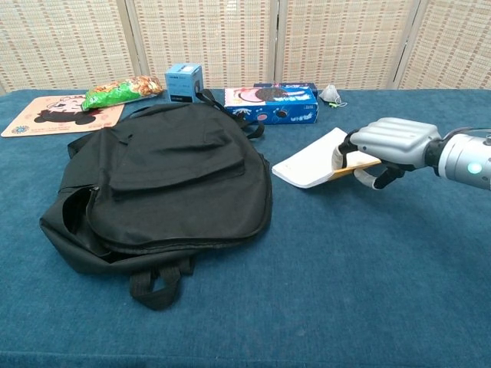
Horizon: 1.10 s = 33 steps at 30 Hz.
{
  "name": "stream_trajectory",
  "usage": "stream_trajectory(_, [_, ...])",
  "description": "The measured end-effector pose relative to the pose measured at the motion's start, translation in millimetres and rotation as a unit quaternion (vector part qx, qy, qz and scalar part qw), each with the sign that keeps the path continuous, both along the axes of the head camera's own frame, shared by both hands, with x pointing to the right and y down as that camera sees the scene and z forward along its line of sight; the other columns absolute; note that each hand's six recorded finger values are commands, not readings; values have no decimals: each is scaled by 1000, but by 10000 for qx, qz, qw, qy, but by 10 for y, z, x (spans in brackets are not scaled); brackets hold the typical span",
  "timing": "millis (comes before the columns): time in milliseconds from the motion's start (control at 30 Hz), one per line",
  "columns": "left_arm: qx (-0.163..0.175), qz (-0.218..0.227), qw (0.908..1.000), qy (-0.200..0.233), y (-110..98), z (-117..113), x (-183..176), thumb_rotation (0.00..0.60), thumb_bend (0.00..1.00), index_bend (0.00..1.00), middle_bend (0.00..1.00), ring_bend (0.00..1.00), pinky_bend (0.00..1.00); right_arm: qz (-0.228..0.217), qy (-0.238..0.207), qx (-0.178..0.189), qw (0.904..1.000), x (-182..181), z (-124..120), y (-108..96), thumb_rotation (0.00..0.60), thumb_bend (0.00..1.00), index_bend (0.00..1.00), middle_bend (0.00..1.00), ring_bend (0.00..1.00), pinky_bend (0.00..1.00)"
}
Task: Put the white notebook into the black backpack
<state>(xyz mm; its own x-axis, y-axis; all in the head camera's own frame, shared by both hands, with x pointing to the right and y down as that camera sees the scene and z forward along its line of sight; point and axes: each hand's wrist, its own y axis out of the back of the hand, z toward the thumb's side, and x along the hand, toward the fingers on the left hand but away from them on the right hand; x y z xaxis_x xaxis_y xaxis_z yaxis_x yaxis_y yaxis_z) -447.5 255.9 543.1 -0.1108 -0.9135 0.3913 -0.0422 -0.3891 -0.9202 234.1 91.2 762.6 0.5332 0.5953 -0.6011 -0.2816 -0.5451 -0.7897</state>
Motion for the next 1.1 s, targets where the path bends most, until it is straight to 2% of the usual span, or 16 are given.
stream_trajectory(300, [-10,5,10000,-8,-11,1,-2,600,221,135,119,150,140,399,-220,174,9988,-41,-91,-233,600,577,364,369,202,201])
stream_trajectory(500, [-10,-9,10000,-12,-14,-1,-3,600,221,136,119,149,140,672,-333,239,9969,-57,-121,-354,600,501,408,379,202,201])
stream_trajectory(833, [-1,-26,10000,21,-24,-7,-14,600,221,136,119,150,140,854,-293,270,9956,-57,-76,-417,600,347,483,408,212,201])
stream_trajectory(1100, [6,-39,10000,28,-35,6,-37,600,221,136,119,150,140,865,-201,310,9956,-60,-52,-461,600,330,568,441,242,201])
